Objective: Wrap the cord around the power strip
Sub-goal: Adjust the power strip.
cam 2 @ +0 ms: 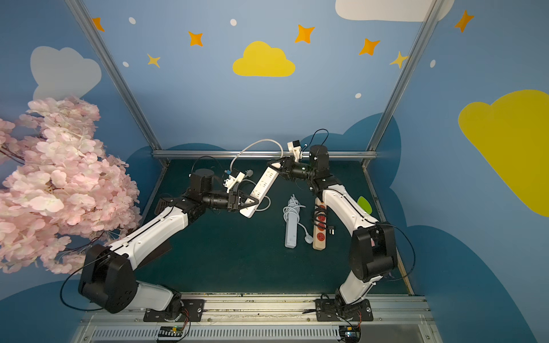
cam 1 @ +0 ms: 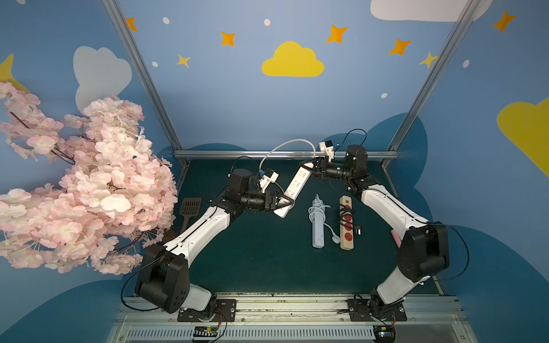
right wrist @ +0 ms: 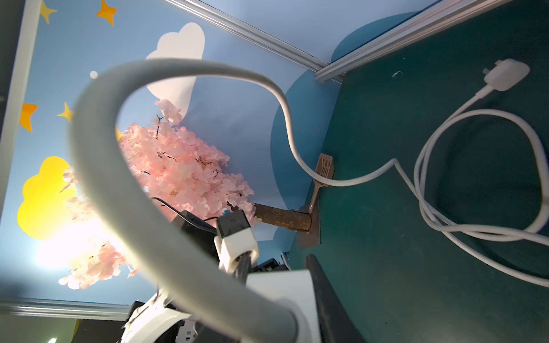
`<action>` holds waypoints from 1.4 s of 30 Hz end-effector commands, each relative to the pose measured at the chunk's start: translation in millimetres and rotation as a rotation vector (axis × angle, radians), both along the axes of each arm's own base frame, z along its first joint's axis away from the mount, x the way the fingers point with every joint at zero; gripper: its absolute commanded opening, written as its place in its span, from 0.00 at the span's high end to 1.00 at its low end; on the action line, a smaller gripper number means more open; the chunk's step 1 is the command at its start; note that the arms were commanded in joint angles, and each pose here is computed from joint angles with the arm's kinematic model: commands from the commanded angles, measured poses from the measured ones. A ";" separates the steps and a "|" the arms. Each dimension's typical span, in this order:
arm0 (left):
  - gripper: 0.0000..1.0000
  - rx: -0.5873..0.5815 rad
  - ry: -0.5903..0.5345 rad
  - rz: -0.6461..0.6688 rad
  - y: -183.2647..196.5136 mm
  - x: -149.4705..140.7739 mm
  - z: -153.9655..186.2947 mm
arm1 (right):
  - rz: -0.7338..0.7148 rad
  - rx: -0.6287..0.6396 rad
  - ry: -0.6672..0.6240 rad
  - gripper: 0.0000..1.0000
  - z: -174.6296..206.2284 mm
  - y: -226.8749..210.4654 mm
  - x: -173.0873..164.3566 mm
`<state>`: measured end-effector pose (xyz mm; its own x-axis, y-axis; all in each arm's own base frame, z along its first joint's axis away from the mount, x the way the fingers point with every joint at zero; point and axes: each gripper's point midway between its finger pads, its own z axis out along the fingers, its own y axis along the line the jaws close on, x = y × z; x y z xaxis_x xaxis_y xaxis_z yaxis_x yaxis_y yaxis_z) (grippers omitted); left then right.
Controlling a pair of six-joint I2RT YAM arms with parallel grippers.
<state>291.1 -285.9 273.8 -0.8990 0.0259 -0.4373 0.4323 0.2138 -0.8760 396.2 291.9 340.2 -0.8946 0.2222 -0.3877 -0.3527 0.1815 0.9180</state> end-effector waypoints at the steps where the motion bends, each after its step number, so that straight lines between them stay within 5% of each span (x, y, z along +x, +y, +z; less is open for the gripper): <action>1: 0.32 -0.085 -0.033 -0.060 -4.9 -5.0 18.0 | 0.023 0.113 -0.112 0.87 51.1 -6.5 -8.3; 10: 0.74 -0.135 -0.016 -0.025 0.0 15.2 28.9 | 0.028 0.122 -0.123 0.84 51.7 -6.4 -8.0; 11: 0.67 -0.135 -0.014 -0.016 1.0 18.2 30.8 | 0.028 0.121 -0.121 0.84 50.0 -6.4 -8.0; 12: 0.49 -0.131 -0.008 -0.010 1.7 20.7 30.6 | 0.030 0.123 -0.123 0.85 50.5 -6.1 -8.5; 14: 0.40 -0.117 -0.013 -0.003 1.9 22.5 31.0 | 0.037 0.129 -0.131 0.85 53.5 -5.8 -9.8; 20: 0.64 -0.129 -0.031 -0.028 -1.8 20.5 40.7 | 0.034 0.130 -0.130 0.83 53.9 -5.4 -6.7; 21: 0.62 -0.129 -0.034 -0.028 -2.2 20.1 41.9 | 0.034 0.129 -0.128 0.82 53.3 -5.1 -5.9; 23: 0.40 -0.127 -0.040 -0.028 -4.2 18.6 42.5 | 0.027 0.133 -0.124 0.82 52.0 -5.4 -3.2; 25: 0.36 -0.124 -0.046 -0.053 -9.9 13.2 41.0 | 0.027 0.146 -0.123 0.82 54.2 -4.4 -1.7; 27: 0.40 -0.120 -0.039 -0.075 -15.8 9.9 36.9 | 0.029 0.162 -0.123 0.82 56.4 -3.9 -0.1; 30: 0.61 -0.117 -0.030 -0.072 -18.8 12.5 33.8 | 0.030 0.168 -0.120 0.81 56.9 -3.3 1.5; 32: 0.80 -0.120 -0.047 -0.052 -16.9 16.4 38.9 | 0.029 0.162 -0.116 0.73 53.2 -4.0 1.5; 35: 0.95 -0.121 -0.093 -0.007 -7.9 25.0 56.8 | 0.006 0.125 -0.129 0.46 40.1 -12.7 3.5; 42: 0.97 -0.063 -0.244 0.003 -8.3 16.3 111.0 | -0.142 -0.107 -0.242 0.22 -31.5 -36.8 25.7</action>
